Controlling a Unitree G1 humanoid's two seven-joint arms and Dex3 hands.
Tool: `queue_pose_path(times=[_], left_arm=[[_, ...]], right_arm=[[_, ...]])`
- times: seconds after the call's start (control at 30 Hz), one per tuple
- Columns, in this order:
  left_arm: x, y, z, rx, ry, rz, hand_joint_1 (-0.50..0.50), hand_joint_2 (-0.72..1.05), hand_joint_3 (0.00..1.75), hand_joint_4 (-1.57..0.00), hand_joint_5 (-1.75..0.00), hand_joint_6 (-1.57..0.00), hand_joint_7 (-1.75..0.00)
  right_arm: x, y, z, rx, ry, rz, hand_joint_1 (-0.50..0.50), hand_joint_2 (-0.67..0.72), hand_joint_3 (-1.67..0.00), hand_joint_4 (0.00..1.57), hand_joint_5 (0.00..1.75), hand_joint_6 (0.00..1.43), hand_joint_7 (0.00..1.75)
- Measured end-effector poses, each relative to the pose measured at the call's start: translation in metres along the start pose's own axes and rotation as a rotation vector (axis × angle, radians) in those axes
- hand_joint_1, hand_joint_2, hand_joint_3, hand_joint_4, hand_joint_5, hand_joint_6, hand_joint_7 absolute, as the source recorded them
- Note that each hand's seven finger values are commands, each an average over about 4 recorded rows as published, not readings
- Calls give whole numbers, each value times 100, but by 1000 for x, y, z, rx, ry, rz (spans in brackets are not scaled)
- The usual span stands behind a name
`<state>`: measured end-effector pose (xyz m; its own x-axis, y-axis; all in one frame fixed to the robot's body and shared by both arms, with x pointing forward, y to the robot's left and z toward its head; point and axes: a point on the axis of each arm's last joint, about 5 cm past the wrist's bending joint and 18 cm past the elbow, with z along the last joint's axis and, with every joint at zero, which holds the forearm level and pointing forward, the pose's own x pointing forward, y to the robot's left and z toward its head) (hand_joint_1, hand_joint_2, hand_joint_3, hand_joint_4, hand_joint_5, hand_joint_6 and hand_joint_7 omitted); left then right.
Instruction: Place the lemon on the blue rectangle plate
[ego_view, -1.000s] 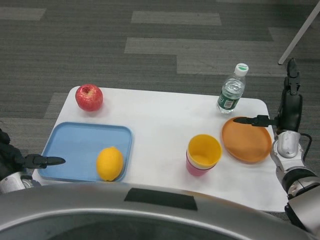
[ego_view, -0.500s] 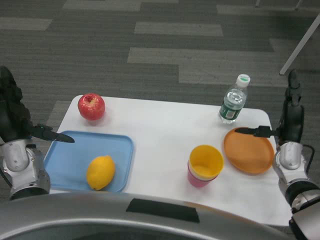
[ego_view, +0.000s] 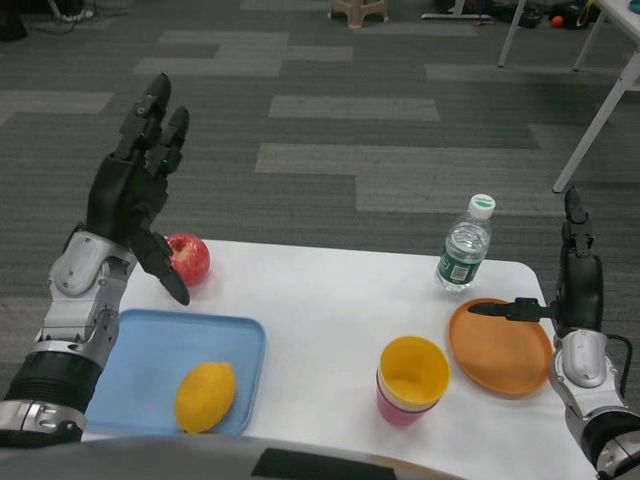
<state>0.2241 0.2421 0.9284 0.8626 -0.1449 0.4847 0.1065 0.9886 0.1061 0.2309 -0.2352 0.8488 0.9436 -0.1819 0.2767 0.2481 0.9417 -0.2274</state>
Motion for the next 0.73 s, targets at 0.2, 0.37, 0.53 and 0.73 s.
queue_pose_path(times=[0.2,0.37,0.53,0.73], left_arm=[[9,-12,-2,-27,4,-93,-6,-72,9,0,0,0,0],[14,-29,-16,-77,55,-164,-6,-72,9,0,0,0,0],[12,-43,-28,-128,102,-184,-6,-72,9,0,0,0,0],[10,-53,-34,-175,98,-121,-6,-72,9,0,0,0,0]], right_arm=[[0,0,0,-1,1,5,-38,3,-2,0,0,0,0],[0,2,0,-13,-1,35,-38,3,-8,0,0,0,0],[2,3,2,-7,-17,48,-38,3,-8,0,0,0,0],[5,4,6,2,-42,58,-38,3,-8,0,0,0,0]])
